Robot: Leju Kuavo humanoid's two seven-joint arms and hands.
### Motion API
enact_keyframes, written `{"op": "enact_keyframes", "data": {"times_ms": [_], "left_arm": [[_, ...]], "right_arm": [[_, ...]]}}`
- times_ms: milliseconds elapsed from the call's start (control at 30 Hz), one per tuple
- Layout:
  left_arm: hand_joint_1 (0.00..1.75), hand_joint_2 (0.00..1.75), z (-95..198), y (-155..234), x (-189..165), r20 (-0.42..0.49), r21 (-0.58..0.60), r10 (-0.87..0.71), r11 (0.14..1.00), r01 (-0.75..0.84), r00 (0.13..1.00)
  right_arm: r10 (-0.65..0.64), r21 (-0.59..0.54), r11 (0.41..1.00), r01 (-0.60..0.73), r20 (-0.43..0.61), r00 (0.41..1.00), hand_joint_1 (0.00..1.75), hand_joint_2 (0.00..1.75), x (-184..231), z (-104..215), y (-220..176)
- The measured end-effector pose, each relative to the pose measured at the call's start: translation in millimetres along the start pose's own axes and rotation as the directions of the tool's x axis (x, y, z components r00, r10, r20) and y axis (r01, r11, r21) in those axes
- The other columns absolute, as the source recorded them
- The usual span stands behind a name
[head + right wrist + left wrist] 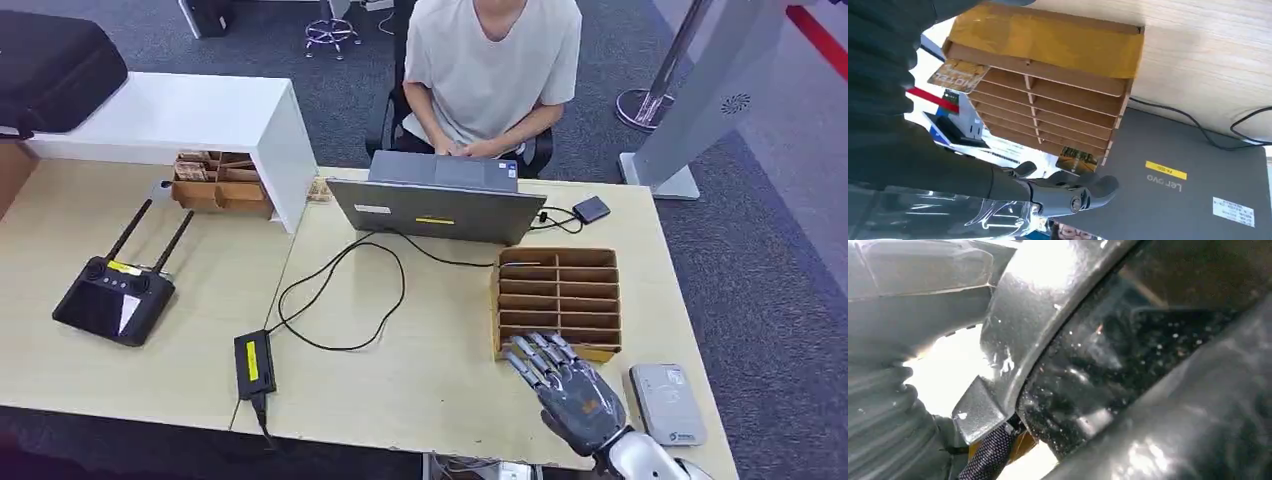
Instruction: Pass the card to the sensor for recognition and then transmit it.
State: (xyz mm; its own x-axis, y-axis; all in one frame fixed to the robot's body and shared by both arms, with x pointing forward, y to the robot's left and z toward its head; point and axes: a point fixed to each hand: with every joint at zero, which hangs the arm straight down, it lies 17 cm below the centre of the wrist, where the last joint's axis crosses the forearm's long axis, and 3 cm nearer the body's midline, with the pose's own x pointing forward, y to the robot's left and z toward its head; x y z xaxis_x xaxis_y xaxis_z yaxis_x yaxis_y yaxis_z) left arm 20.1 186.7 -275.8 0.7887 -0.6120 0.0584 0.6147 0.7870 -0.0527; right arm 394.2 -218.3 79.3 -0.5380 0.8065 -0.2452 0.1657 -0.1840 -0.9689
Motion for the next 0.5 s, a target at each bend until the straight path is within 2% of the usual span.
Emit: {"op": "enact_keyframes", "data": {"times_ms": [500], "left_arm": [[0.00, 1.75, 0.1, 0.0, -0.1, -0.001, -0.001, -0.004, 1.000, 0.004, 1.000]], "right_arm": [[-0.019, 0.012, 1.000, 0.019, -0.013, 1.000, 0.00, 1.75, 7.8, -10.4, 12.0]]}}
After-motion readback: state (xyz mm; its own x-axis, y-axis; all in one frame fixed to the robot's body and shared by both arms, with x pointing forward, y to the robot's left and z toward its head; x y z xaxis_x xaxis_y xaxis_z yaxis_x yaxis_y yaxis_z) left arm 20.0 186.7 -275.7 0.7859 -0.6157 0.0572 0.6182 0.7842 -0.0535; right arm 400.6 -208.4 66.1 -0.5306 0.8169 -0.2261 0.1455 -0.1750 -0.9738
